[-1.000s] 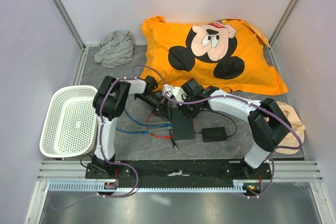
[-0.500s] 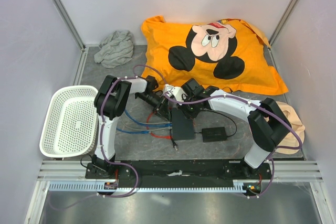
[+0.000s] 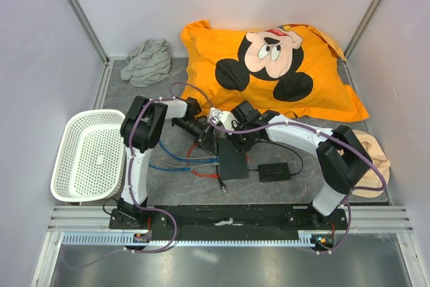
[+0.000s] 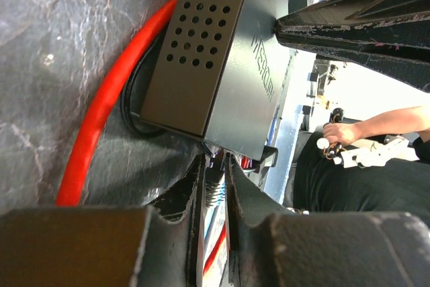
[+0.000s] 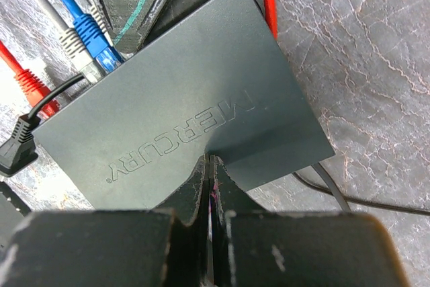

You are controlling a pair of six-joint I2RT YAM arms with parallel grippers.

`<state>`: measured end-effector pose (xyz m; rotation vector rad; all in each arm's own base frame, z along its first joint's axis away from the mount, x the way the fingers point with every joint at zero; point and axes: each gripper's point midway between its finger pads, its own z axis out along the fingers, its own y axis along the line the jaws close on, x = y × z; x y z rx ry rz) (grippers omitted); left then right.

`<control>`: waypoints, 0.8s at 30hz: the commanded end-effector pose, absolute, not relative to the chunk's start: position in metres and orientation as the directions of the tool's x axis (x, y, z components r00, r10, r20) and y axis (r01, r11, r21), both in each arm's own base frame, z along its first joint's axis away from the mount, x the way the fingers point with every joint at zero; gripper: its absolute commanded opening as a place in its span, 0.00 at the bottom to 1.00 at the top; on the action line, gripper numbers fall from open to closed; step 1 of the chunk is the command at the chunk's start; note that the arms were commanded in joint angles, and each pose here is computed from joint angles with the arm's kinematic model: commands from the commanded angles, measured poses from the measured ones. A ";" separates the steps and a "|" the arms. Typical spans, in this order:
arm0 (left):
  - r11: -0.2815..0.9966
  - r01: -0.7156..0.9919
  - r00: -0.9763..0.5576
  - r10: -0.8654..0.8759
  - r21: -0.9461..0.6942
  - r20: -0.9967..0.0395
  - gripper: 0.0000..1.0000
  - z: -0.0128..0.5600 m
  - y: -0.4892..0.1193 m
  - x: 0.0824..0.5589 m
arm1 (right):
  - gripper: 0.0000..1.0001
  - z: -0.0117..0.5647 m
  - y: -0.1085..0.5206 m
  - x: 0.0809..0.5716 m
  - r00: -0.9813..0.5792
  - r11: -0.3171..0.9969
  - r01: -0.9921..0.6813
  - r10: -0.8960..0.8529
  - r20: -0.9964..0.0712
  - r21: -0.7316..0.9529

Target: Pull the plug from the switch port

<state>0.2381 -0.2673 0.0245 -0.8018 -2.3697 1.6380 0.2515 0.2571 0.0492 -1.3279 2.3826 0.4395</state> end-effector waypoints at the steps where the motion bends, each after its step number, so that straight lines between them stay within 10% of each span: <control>1: 0.258 0.343 -0.845 0.504 -0.903 -0.177 0.01 0.022 -0.256 0.240 | 0.00 0.019 0.236 0.238 -0.524 0.527 -0.845 -0.781 -0.339 0.092; 24: 0.339 0.470 -0.783 0.586 -0.815 -0.208 0.02 0.007 -0.236 0.251 | 0.00 0.015 0.235 0.237 -0.518 0.520 -0.850 -0.791 -0.326 0.087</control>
